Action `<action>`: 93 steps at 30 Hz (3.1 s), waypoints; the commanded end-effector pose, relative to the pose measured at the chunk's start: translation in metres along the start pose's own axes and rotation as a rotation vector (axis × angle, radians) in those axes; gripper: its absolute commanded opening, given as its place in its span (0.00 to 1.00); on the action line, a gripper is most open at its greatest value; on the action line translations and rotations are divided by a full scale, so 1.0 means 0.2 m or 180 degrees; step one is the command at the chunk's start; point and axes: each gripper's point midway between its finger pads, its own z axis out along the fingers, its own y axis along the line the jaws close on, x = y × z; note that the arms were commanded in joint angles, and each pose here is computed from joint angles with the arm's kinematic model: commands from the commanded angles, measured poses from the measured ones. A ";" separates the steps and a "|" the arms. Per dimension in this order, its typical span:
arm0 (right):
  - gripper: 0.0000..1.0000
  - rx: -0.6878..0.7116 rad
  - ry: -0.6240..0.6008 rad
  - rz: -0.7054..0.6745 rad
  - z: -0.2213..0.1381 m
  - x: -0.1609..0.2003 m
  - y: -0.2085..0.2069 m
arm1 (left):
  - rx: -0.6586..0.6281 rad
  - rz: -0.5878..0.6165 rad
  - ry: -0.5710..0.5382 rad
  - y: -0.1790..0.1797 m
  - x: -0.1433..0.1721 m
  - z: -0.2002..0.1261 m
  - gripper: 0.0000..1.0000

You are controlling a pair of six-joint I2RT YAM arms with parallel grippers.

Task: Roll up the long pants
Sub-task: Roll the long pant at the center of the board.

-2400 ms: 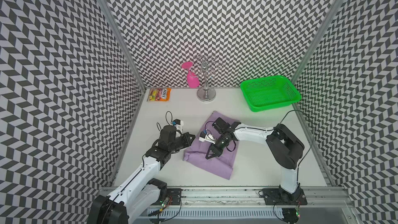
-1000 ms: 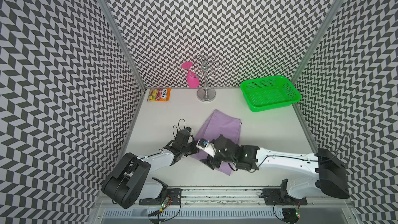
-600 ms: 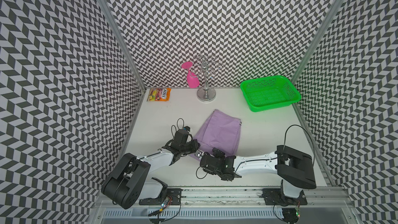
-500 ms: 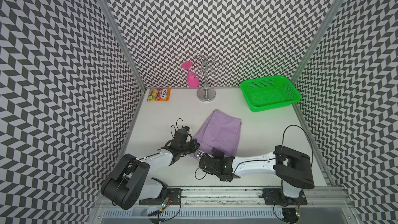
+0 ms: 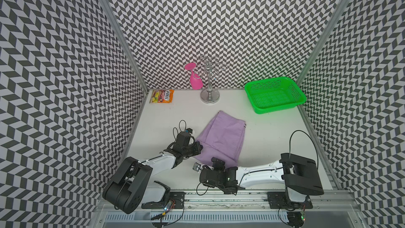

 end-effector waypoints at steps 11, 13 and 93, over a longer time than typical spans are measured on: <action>0.87 0.1435 0.0700 -0.0346 0.25 0.28 -0.26 | 0.0099 -0.0009 0.0055 0.00 0.03 -0.01 0.00; 0.83 0.1394 0.0788 -0.0301 0.27 0.31 -0.29 | 0.0110 -0.0020 0.0033 0.00 0.02 -0.02 0.00; 0.02 -0.3647 0.0458 0.1832 0.43 -0.20 -0.36 | 0.0012 -0.0038 -0.0728 -0.06 -0.26 -0.21 0.00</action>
